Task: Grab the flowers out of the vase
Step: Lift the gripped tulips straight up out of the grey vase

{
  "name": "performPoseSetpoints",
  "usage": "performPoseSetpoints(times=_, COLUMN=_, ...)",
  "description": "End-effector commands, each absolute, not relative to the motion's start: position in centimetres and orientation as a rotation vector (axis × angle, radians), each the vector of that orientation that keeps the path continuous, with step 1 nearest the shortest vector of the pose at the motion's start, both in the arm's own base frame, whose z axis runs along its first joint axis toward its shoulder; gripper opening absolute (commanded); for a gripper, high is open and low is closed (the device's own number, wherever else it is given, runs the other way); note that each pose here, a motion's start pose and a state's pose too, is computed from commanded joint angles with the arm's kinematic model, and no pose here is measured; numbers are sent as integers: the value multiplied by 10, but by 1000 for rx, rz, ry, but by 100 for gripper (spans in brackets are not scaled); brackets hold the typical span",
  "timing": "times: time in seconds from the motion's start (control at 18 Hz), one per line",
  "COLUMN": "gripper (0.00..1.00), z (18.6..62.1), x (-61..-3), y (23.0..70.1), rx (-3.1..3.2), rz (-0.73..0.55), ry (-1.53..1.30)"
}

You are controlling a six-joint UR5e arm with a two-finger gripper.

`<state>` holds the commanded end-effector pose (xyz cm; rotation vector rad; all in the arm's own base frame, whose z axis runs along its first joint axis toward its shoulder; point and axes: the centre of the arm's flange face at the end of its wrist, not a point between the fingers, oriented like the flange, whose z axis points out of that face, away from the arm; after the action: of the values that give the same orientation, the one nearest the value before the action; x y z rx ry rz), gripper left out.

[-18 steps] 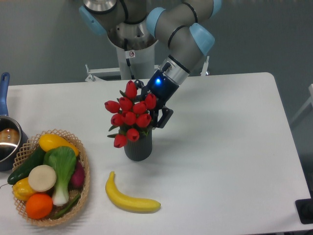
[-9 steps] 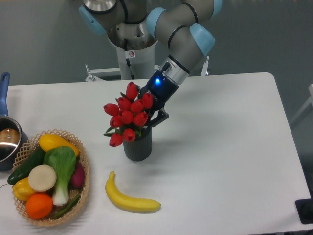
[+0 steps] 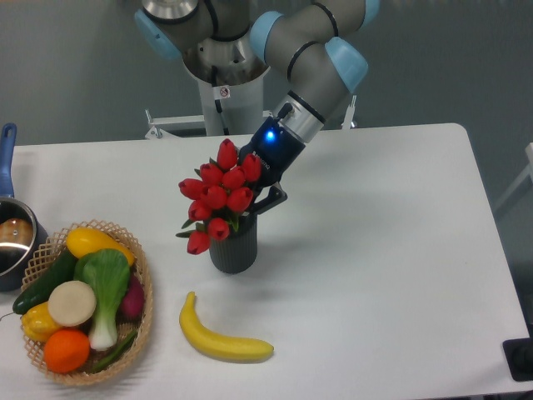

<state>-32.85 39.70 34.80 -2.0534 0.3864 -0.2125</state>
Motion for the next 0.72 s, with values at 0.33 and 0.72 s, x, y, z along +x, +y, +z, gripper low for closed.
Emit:
performPoseSetpoints(times=0.33, gripper=43, z=385, x=-328, y=396, rx=-2021, rz=-202, ry=332)
performPoseSetpoints(times=0.72, gripper=43, z=438, x=-326, y=397, rx=-1957, rz=-237, ry=233)
